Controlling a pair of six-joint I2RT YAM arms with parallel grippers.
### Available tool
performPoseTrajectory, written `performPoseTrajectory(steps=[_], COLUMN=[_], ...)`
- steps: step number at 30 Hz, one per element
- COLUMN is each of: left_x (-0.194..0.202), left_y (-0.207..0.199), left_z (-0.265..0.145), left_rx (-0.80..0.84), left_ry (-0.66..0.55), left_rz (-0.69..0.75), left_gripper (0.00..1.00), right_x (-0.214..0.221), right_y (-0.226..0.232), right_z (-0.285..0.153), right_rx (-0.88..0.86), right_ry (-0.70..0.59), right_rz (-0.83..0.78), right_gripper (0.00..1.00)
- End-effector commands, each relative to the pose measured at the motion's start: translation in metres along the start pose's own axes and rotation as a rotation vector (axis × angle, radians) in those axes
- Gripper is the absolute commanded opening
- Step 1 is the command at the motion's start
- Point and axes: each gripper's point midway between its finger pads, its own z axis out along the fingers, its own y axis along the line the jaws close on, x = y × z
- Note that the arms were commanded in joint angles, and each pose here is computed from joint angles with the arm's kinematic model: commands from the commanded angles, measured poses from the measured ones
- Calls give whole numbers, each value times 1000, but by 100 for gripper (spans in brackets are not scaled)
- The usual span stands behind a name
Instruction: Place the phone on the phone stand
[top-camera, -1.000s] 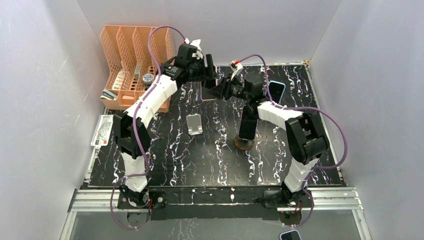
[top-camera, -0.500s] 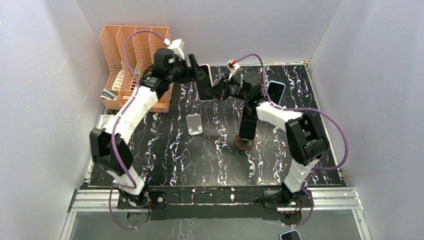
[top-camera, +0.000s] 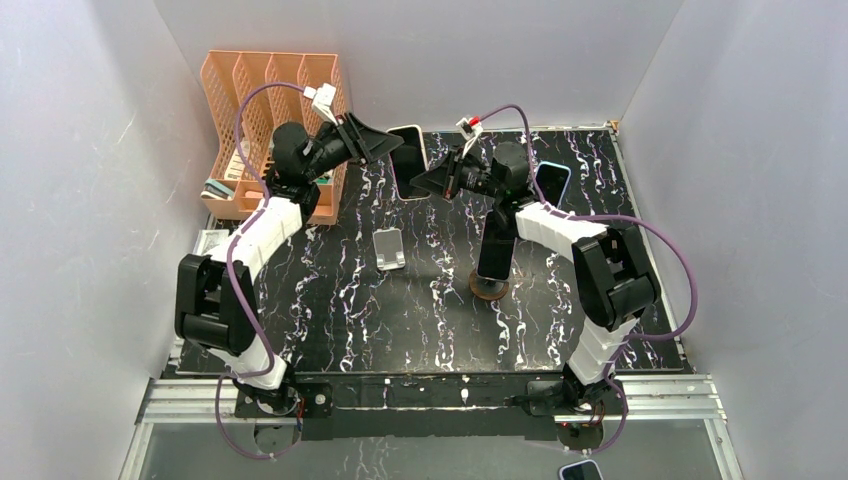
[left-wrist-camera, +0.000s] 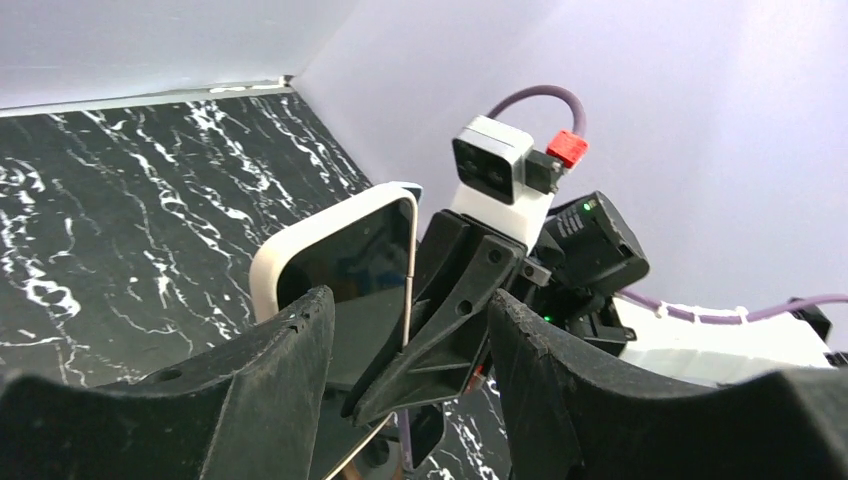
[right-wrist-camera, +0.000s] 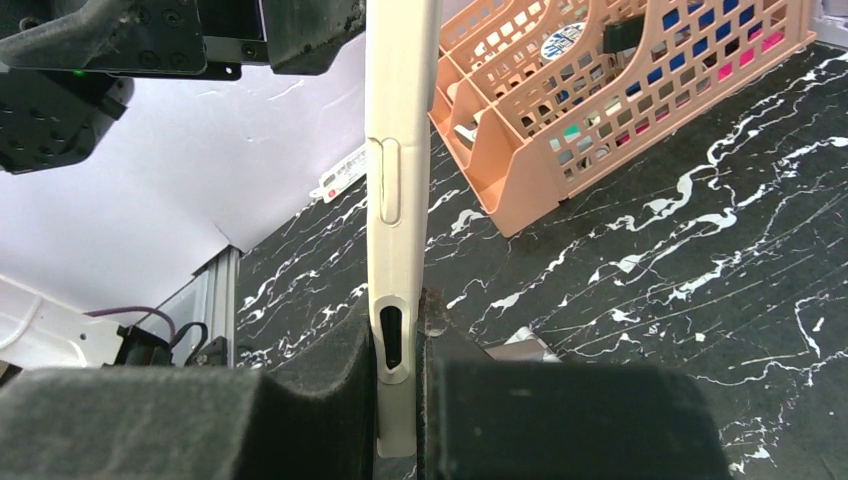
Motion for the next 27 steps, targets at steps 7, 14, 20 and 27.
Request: performPoseTrajectory(steps=[7, 14, 20, 27], left_x=[-19, -15, -5, -1], left_y=[-25, -10, 0, 3], left_z=[-24, -31, -27, -23], left_rx=[109, 74, 84, 76], left_ry=[-54, -47, -30, -39], left_rz=[148, 177, 161, 167], left_gripper=[56, 58, 59, 58], right_x=[-41, -44, -43, -40], right_y=[40, 45, 49, 58], right_z=[-10, -11, -9, -4], right_rx=[-106, -129, -167, -212], right_ry=[-112, -109, -100, -95], right_rz=[-136, -144, -134, -119], right_gripper=[1, 1, 1, 1])
